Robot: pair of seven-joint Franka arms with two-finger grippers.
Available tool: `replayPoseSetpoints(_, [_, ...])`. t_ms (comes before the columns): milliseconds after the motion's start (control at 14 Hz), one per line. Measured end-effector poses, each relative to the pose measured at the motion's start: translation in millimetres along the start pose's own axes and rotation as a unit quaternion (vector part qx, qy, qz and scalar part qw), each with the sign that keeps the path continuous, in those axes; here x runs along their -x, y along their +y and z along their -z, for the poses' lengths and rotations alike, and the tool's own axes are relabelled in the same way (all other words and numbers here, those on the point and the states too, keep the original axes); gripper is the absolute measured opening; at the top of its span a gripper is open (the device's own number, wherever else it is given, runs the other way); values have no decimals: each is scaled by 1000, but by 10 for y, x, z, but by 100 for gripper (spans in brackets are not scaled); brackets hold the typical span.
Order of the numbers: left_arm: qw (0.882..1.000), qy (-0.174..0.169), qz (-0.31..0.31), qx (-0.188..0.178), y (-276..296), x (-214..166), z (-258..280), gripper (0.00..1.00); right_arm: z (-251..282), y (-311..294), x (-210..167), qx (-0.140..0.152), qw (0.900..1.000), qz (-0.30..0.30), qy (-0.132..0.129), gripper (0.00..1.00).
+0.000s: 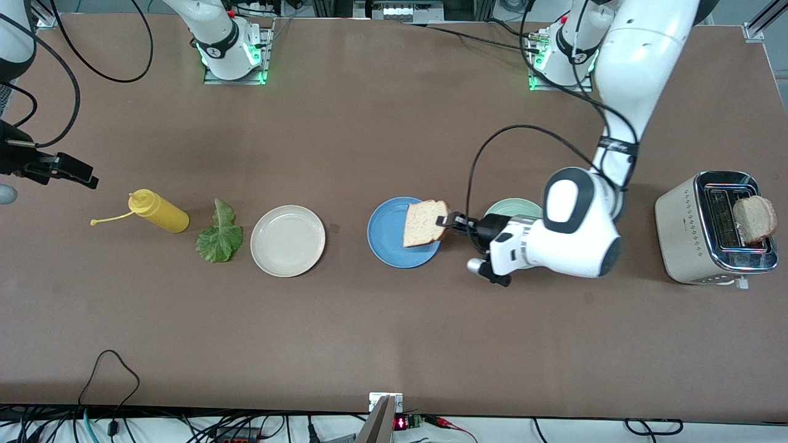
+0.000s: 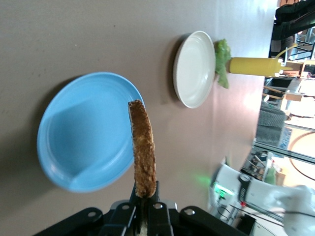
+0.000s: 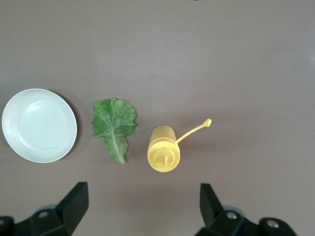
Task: Make sandwich in blue plate with both arms
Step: 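Carry the bread slice with the left gripper onto the blue plate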
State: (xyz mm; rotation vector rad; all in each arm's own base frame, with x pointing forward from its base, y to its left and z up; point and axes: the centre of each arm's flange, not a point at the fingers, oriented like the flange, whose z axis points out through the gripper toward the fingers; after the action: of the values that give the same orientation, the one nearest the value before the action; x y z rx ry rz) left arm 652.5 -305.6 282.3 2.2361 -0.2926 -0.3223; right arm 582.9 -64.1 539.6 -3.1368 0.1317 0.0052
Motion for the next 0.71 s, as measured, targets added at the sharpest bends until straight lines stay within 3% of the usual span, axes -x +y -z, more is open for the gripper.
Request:
replayPoseSetpoints(286, [998,38,-21,35,-382,152,-754,7,-20,-1,-7,0,1000,0,-2,100])
replayPoseSetpoints(571, [996,50,-33,67,-649,303,-994,7,-74,-2,-26,0,1000,0,-6,100])
replayPoseSetpoints(714, [996,54,-35,65,-680,293,-951,22,-104,-13,-36,-7,1000,-2,-9,100])
